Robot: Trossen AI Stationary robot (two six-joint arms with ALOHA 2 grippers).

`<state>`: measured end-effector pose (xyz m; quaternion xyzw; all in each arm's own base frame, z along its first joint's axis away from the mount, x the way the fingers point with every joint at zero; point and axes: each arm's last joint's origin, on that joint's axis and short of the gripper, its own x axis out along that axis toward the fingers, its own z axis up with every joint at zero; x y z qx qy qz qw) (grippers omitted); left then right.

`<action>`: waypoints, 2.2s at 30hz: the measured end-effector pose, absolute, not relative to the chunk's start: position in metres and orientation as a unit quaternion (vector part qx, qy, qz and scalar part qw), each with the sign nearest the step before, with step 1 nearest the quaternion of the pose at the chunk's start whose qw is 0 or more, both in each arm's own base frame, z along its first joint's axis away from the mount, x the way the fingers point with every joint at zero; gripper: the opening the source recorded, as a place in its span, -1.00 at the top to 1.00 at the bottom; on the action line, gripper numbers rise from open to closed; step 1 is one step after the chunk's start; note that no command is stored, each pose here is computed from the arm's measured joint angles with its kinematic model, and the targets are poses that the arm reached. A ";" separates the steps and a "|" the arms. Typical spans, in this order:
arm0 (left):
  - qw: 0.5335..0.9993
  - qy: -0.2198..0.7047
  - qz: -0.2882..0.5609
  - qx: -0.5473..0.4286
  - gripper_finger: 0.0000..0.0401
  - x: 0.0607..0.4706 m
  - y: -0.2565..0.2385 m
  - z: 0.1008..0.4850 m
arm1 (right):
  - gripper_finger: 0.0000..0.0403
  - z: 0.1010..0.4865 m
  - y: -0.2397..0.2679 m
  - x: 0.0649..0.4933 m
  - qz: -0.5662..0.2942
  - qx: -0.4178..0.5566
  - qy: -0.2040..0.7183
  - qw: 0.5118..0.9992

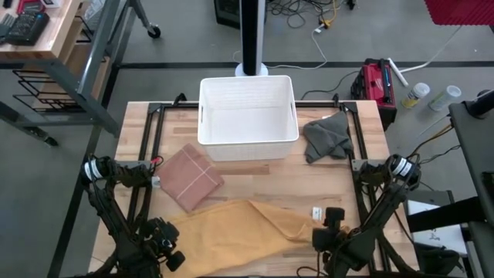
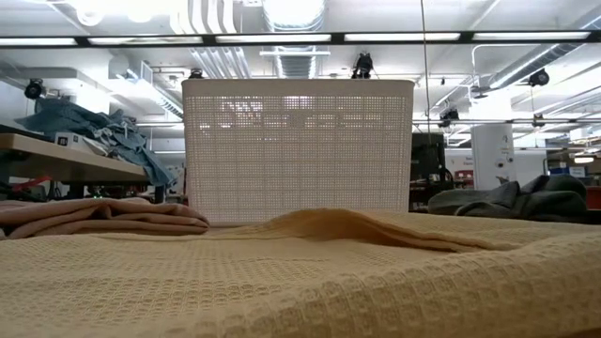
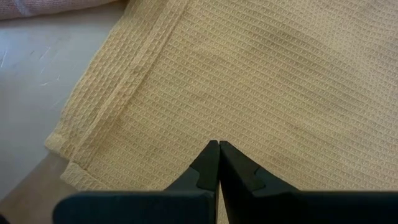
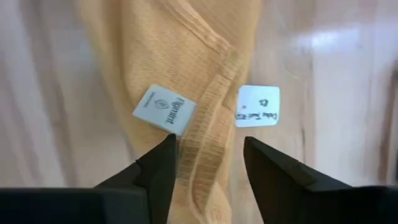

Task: Fold towel
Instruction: Fold the yellow towel

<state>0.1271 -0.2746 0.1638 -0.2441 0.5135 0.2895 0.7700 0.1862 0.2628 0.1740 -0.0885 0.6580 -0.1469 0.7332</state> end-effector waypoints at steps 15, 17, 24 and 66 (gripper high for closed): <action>0.771 0.512 0.289 -0.244 1.00 0.127 -0.275 0.164 | 0.08 0.142 0.252 0.201 -0.078 -0.037 0.680 0.729; 0.771 0.512 0.289 -0.244 1.00 0.127 -0.274 0.164 | 0.17 0.134 0.250 0.203 -0.059 -0.032 0.681 0.729; 0.771 0.512 0.290 -0.243 1.00 0.127 -0.274 0.163 | 0.83 0.126 0.244 0.202 -0.035 -0.057 0.683 0.728; 0.774 0.508 0.294 -0.237 1.00 0.127 -0.273 0.163 | 0.70 0.158 0.148 0.223 -0.456 -0.063 0.639 0.616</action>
